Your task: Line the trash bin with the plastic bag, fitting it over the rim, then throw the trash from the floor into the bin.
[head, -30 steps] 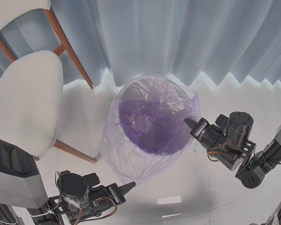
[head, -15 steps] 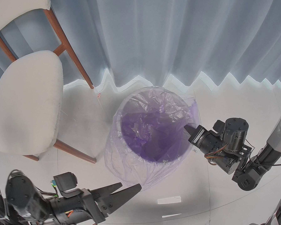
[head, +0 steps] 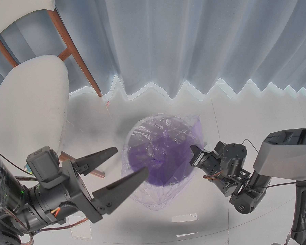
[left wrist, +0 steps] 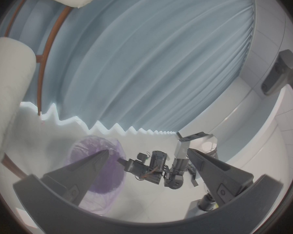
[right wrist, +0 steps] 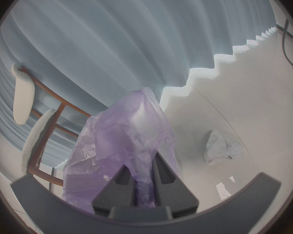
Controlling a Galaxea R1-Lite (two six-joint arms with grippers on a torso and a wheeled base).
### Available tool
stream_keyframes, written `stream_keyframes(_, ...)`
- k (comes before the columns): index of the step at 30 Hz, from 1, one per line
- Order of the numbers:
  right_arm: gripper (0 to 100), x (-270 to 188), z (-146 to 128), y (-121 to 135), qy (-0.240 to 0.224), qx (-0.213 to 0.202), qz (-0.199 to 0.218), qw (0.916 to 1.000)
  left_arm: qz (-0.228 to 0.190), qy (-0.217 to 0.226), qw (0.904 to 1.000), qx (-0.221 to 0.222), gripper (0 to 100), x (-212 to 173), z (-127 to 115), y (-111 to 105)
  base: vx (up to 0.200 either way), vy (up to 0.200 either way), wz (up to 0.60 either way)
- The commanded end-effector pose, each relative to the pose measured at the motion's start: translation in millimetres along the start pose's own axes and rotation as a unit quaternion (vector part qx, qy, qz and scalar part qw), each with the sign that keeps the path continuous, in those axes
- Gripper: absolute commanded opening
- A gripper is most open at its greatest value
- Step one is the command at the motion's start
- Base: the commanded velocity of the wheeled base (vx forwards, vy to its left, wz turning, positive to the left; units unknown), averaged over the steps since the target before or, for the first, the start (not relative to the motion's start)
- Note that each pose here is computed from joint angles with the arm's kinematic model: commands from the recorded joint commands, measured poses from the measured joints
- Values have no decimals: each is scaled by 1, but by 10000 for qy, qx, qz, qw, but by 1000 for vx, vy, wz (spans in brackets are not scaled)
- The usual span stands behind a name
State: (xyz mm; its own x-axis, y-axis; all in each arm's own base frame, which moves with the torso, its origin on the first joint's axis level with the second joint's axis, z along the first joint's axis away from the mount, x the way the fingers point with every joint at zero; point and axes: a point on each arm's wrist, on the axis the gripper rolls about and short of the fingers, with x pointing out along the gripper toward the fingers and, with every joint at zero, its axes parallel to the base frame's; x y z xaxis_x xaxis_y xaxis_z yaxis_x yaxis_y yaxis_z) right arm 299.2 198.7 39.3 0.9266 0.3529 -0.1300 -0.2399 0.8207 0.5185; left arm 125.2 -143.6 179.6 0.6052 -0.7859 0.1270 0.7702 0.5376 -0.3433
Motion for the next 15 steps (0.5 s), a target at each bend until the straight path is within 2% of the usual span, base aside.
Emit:
stream_keyframes(1,0,22,-38,-12,142,-241,-196,9994,439,-481,9977,205,100,-5,30,3,0,0,0)
stream_keyframes(3,0,25,-39,-12,146,-241,-189,9994,532,-514,9970,224,100,-7,35,5,0,0,0)
stream_keyframes(13,0,40,-41,-9,-45,-319,-77,9995,429,-602,9968,289,100,-12,39,1,0,0,0)
stream_keyframes(14,100,39,-41,-9,-39,-321,-81,9994,413,-604,9968,310,100,-12,39,0,0,0,0)
stream_keyframes(15,100,39,-41,-9,-45,-319,-77,9995,412,-586,9969,315,100,-12,38,0,0,0,0)
